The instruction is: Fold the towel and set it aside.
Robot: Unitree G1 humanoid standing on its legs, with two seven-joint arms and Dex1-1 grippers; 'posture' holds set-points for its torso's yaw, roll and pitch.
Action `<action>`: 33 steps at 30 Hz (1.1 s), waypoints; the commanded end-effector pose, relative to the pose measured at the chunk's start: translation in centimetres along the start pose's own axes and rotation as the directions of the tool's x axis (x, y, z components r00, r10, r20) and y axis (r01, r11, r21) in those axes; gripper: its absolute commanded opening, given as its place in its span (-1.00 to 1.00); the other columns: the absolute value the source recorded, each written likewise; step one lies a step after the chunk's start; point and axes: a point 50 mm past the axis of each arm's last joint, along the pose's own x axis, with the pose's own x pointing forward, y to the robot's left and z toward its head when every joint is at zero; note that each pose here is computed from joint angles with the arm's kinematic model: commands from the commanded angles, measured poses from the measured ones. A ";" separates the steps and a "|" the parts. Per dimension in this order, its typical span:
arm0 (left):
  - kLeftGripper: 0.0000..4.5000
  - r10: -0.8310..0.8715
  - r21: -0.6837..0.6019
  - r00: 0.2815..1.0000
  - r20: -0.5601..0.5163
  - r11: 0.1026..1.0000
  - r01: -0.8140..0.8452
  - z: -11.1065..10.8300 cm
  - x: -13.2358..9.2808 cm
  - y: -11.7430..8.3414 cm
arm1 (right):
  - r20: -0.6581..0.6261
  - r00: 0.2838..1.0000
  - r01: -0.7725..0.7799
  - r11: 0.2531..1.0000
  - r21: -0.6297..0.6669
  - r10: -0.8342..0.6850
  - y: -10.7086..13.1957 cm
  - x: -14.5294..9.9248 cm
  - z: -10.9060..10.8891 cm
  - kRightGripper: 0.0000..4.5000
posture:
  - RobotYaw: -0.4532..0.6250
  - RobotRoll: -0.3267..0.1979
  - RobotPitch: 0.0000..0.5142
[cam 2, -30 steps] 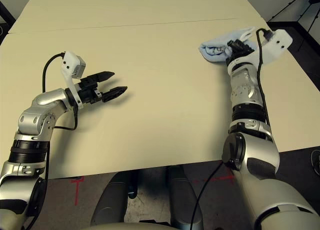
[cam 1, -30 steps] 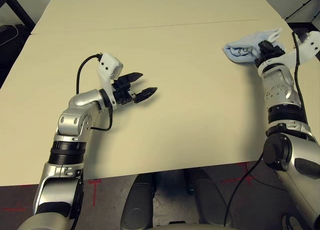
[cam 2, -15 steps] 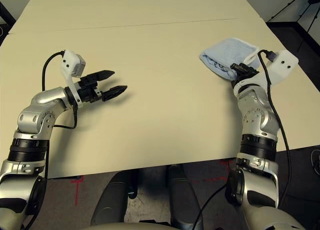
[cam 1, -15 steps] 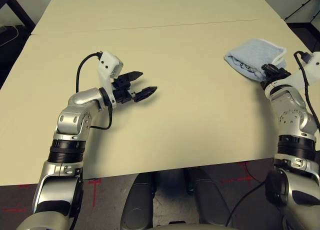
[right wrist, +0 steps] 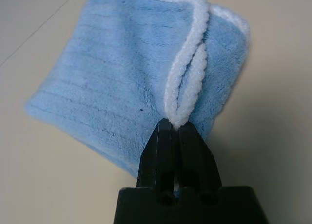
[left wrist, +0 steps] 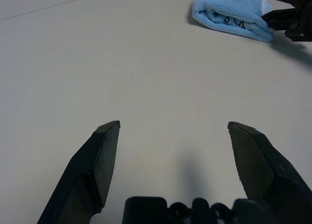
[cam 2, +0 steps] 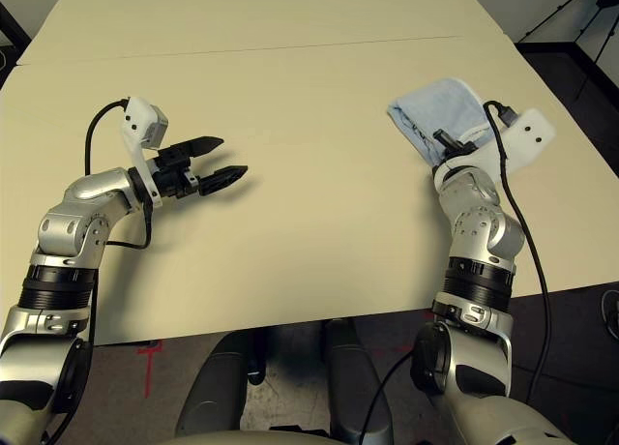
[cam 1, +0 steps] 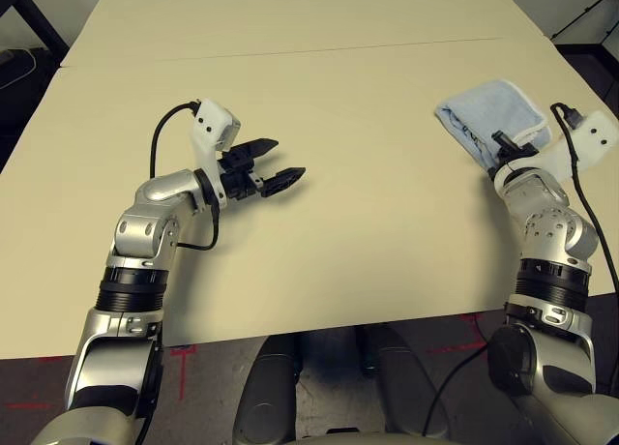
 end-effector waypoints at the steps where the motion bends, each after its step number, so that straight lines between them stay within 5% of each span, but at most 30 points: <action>1: 1.00 -0.014 0.006 1.000 -0.002 1.000 0.014 -0.1 0.2 -0.2 | -0.032 0.998 0.052 0.997 0.059 -0.050 -0.4 -0.1 -0.6 -1.00 | -0.11 0.25 -0.08; 13: 1.00 -0.018 0.005 1.000 0.002 1.000 0.018 0.0 0.4 -0.3 | -0.010 0.997 0.073 0.992 0.100 -0.072 0.1 -0.4 -0.8 -1.00 | -0.09 0.25 -0.08; 18: 1.00 0.004 -0.011 1.000 0.017 1.000 -0.004 -0.1 0.4 -0.2 | 0.035 0.999 0.010 0.999 -0.042 -0.008 0.2 -0.2 0.5 -0.26 | -0.10 0.25 -0.09; 22: 1.00 0.024 -0.027 0.999 0.033 0.999 -0.024 0.0 0.3 -0.3 | -0.024 0.989 -0.148 0.924 -0.353 0.149 1.1 -0.6 1.2 0.39 | -0.08 0.25 -0.10; 26: 1.00 0.050 -0.033 0.998 0.035 0.998 -0.049 -0.1 -0.1 -0.1 | -0.067 0.987 -0.158 0.896 -0.415 0.143 0.9 -1.1 2.4 0.98 | -0.08 0.25 -0.11; 33: 1.00 0.221 -0.075 0.974 0.047 0.973 -0.217 0.1 -1.0 1.3 | -0.015 0.991 -0.123 0.855 -0.504 0.134 1.2 -2.8 5.3 0.98 | -0.07 0.25 -0.12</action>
